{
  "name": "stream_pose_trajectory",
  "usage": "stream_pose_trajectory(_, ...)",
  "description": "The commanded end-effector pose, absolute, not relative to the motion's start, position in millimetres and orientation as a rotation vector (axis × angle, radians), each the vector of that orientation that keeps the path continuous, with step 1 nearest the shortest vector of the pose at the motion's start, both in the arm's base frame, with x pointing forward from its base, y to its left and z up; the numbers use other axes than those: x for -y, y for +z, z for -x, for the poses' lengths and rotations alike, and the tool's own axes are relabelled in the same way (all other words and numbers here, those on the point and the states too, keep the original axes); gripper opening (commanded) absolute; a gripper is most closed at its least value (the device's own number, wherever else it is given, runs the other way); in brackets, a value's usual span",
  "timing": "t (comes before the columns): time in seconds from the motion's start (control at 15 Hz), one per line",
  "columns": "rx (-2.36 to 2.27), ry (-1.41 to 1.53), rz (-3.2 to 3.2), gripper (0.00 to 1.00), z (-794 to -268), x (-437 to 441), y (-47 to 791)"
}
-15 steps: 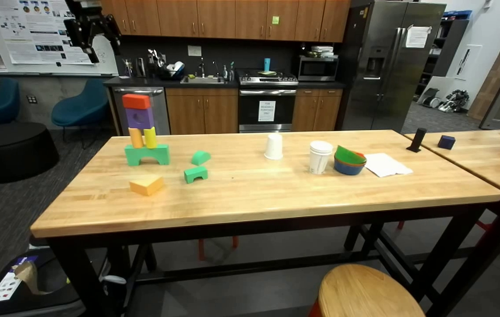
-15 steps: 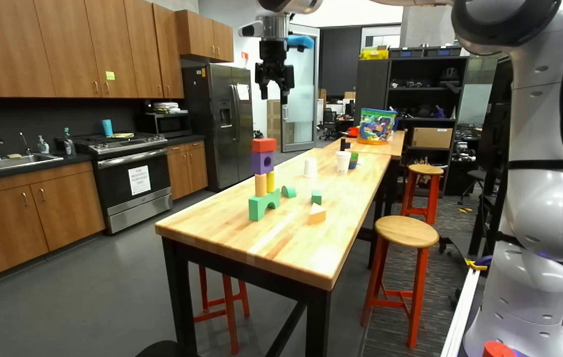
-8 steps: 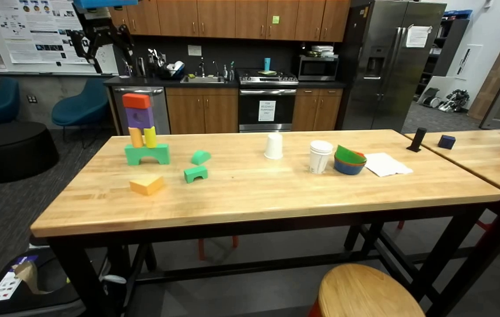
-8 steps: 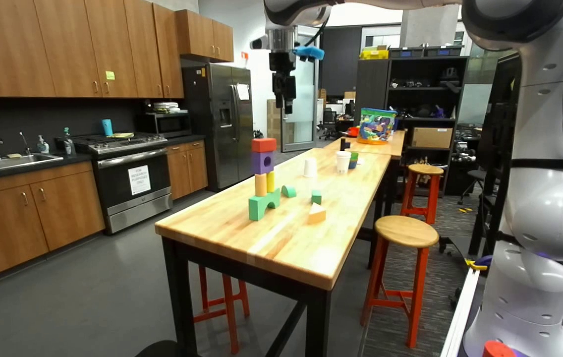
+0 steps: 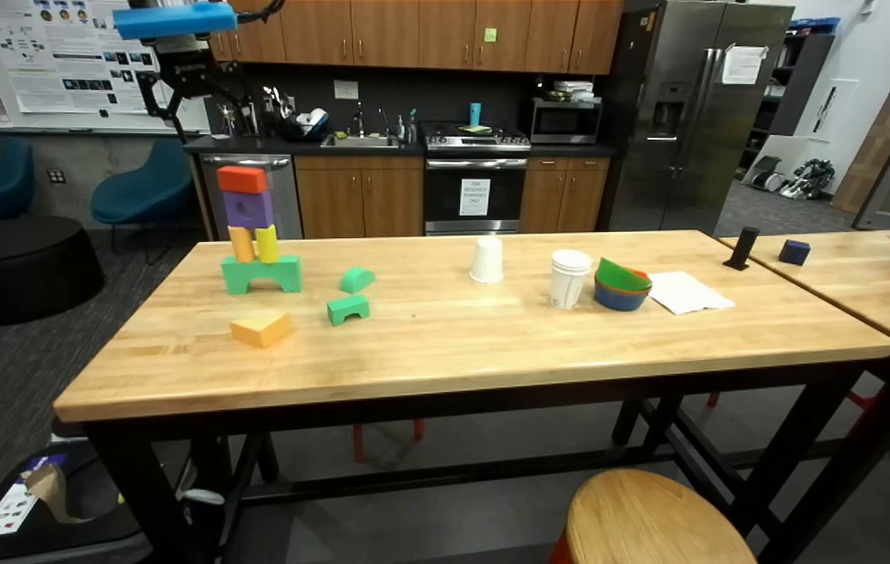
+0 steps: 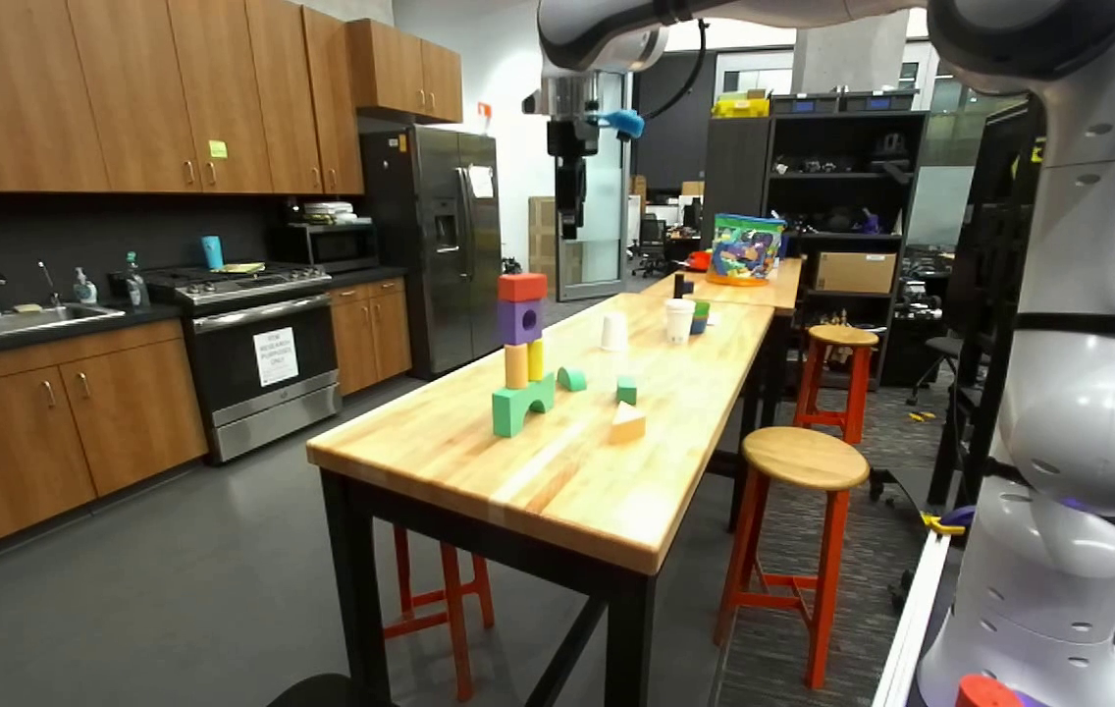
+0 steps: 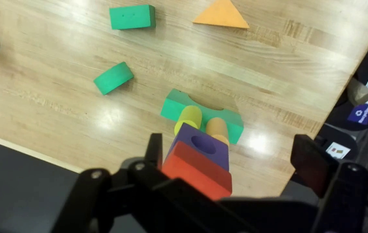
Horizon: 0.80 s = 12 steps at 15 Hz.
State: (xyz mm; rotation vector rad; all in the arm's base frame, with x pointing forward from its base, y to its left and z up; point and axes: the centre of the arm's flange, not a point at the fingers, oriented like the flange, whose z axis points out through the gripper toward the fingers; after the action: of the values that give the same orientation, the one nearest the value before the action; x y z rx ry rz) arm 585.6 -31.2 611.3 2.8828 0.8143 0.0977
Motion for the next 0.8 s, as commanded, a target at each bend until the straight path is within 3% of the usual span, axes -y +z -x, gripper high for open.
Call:
stream_pose_trajectory(0.0, -0.762, 0.132, -2.891, 1.0, -586, 30, 611)
stream_pose_trajectory(0.73, -0.395, 0.297, -3.073, 1.0, -584, 7, 595)
